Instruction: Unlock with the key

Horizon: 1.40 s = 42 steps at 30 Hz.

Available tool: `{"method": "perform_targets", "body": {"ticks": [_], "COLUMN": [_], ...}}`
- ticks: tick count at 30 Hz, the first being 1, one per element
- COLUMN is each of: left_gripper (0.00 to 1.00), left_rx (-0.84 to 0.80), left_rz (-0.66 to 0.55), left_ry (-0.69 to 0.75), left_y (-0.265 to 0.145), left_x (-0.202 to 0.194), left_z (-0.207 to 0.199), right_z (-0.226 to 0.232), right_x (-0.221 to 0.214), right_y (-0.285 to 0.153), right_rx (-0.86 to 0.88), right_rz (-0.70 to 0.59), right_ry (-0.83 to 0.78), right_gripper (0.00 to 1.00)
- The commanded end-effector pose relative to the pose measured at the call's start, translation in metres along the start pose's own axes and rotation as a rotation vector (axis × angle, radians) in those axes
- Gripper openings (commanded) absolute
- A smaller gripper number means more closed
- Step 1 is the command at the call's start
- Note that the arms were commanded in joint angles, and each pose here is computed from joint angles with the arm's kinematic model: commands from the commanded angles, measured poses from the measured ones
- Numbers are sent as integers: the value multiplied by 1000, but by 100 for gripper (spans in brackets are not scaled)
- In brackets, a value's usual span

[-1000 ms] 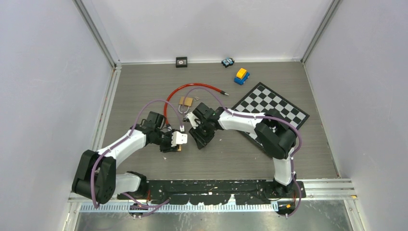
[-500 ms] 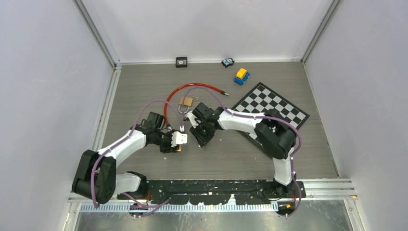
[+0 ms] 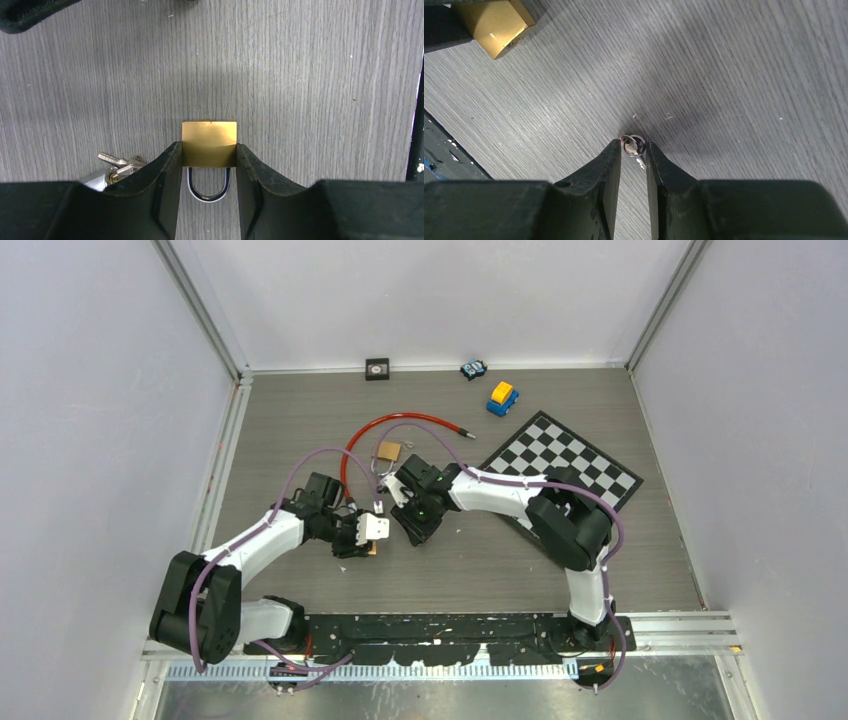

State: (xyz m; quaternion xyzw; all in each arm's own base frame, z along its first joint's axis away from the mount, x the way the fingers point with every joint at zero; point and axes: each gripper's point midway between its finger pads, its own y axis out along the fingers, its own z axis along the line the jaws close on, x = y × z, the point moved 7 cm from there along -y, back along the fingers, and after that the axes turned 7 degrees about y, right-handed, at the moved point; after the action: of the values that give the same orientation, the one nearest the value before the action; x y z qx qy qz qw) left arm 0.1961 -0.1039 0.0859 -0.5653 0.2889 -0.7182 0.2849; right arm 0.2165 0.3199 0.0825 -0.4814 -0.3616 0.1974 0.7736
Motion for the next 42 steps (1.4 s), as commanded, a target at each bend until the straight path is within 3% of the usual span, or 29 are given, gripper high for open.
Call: {"method": "perform_targets", "body": {"ticks": [1,13,25,34,36,39,42], "left_gripper": [0,0,9,30,40,52,71], "left_rx": [13,2,-24,14,18,27,40], "left_rz": [-33,-27,-6,-20,-26,-27,-25], "left_ry": [20,9,-18,-22,-25,-18,-5], "left_y": [2,4,12,11,10,7,4], "left_x": [5,4,-1,5,6,7,7], "left_z": [4,6,16,28,28,25,20], "right_z": [-2,-14,-16,-24,-28,-31,-32], "right_x": [2,17,28,32,30,28,27], "right_y": [6,-22,-57,-73,-67,-59,-54], "right_rx": [-24,-23,37,41,27,32,36], "right_rz": [10,-68,-159,-209,-200,-182,-181], "right_ry": [-18,8,15,29,15,-14,-48], "right_gripper": [28,12,11,13,19,37,49]}}
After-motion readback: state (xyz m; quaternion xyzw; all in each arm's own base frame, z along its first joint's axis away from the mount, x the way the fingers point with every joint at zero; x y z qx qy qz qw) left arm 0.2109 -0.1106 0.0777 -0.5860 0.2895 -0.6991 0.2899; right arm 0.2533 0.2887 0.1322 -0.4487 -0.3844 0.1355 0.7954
